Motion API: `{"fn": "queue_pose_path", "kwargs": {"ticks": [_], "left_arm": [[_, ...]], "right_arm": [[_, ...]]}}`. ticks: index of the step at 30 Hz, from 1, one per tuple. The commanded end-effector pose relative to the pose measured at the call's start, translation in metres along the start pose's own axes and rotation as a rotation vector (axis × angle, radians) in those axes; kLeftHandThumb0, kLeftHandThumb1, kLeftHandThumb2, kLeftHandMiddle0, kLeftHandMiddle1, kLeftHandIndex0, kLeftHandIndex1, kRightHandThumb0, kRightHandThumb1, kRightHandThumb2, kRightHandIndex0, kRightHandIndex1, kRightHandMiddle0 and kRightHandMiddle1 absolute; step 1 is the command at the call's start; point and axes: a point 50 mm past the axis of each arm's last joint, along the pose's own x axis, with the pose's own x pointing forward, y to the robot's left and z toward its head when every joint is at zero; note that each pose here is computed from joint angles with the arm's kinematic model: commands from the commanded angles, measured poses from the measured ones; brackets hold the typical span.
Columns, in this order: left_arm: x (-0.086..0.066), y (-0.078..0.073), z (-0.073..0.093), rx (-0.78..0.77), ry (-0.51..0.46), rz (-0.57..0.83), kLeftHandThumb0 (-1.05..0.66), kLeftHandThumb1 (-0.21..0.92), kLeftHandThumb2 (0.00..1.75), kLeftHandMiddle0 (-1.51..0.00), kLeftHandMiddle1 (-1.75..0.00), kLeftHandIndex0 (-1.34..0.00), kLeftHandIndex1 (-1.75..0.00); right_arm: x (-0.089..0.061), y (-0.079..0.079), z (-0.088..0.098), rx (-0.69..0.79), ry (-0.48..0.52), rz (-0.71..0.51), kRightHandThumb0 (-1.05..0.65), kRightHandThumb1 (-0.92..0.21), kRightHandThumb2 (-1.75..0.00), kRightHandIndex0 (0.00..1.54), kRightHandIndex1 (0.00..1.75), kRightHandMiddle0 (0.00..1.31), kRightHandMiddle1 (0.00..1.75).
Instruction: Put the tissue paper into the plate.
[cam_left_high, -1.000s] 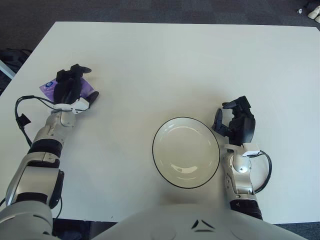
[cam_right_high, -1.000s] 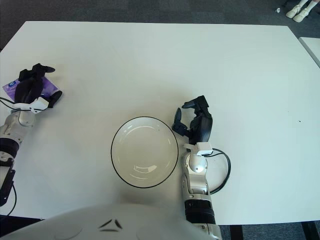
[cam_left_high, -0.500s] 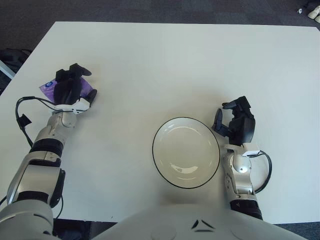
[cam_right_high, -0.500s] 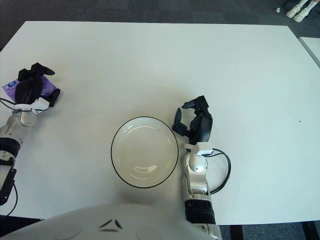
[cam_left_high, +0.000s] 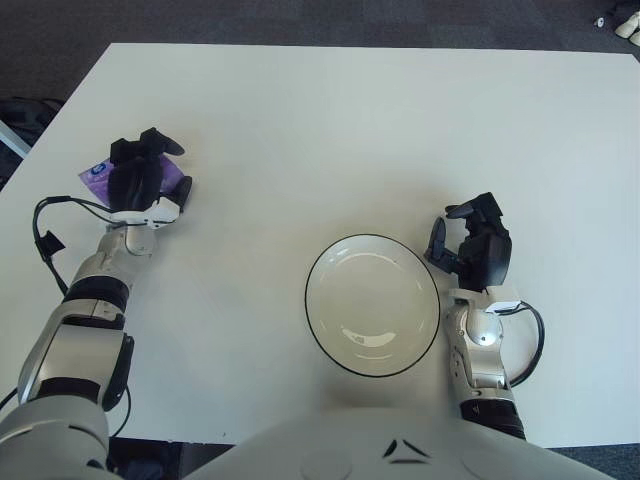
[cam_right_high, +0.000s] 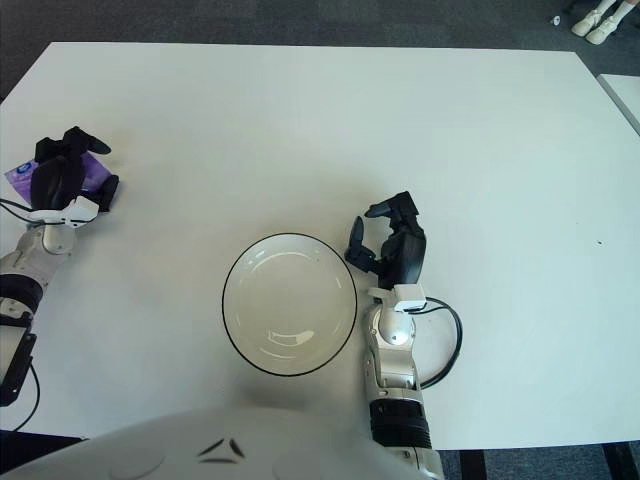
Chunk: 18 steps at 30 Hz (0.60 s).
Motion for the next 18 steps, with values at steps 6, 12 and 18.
{"fn": "queue_pose_path", "kwargs": {"ticks": [6, 12, 18], "left_arm": [[-0.054, -0.053, -0.011, 0.050, 0.038, -0.135, -0.51, 0.19, 1.46, -1.08, -1.75, -0.70, -1.75], [-0.054, -0.051, -0.005, 0.039, 0.000, -0.040, -0.54, 0.15, 1.52, -1.22, -1.75, -0.74, -1.75], [-0.054, -0.050, 0.001, -0.055, -0.014, -0.002, -0.55, 0.12, 1.55, -1.30, -1.75, -0.77, -1.75]], "right_arm": [[-0.023, -0.016, -0.019, -0.051, 0.114, -0.032, -0.48, -0.32, -1.32, 1.13, 1.75, 0.61, 1.75], [-0.023, -0.016, -0.020, -0.051, 0.117, -0.040, -0.48, -0.32, -1.33, 1.14, 1.75, 0.61, 1.75], [-0.022, -0.016, -0.020, -0.049, 0.101, -0.034, -0.48, -0.32, -1.33, 1.14, 1.75, 0.61, 1.75]]}}
